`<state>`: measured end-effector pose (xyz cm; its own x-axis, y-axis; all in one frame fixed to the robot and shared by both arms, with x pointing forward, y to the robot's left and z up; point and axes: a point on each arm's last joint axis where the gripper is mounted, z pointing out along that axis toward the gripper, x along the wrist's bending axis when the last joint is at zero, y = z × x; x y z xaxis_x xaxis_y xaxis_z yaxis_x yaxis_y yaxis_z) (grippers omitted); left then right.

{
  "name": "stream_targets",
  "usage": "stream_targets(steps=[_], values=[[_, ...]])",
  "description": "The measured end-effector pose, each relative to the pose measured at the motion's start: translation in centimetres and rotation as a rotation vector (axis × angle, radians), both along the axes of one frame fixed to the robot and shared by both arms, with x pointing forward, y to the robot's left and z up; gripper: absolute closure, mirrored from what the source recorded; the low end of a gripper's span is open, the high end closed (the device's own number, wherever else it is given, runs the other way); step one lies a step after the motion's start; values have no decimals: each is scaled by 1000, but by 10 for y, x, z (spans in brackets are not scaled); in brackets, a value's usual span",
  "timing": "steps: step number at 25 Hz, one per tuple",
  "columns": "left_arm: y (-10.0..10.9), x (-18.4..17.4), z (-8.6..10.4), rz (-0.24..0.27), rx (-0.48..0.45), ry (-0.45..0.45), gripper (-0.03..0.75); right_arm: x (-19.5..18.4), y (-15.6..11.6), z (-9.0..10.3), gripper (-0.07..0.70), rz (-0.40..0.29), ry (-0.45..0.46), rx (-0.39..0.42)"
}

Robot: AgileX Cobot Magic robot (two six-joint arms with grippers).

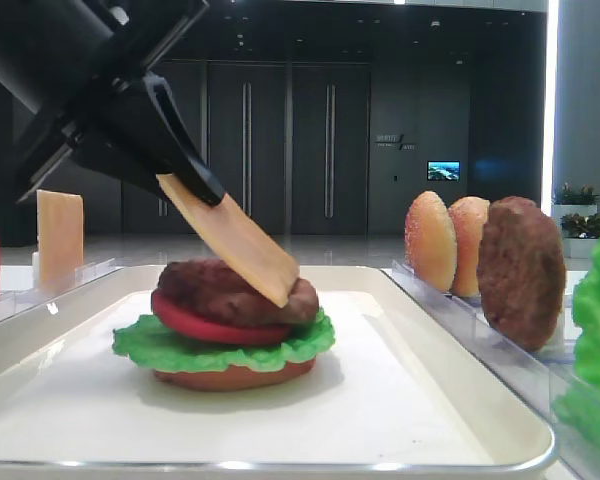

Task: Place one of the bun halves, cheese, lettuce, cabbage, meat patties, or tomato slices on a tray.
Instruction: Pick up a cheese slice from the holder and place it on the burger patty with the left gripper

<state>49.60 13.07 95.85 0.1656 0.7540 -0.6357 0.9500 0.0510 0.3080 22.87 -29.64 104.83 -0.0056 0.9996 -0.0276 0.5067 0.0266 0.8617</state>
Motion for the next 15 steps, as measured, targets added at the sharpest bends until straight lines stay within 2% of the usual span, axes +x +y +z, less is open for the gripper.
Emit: stream_targets(steps=[4,7,10,15], values=[[0,0,-2,-4,4,1,685,0,0,0,160,0,0,0],[0,0,-2,-15,6,-3,652,0,0,0,160,0,0,0],[-1,-1,-2,-29,6,-3,557,0,0,0,160,0,0,0],[6,1,-2,-25,-10,19,316,0,0,0,160,0,0,0]])
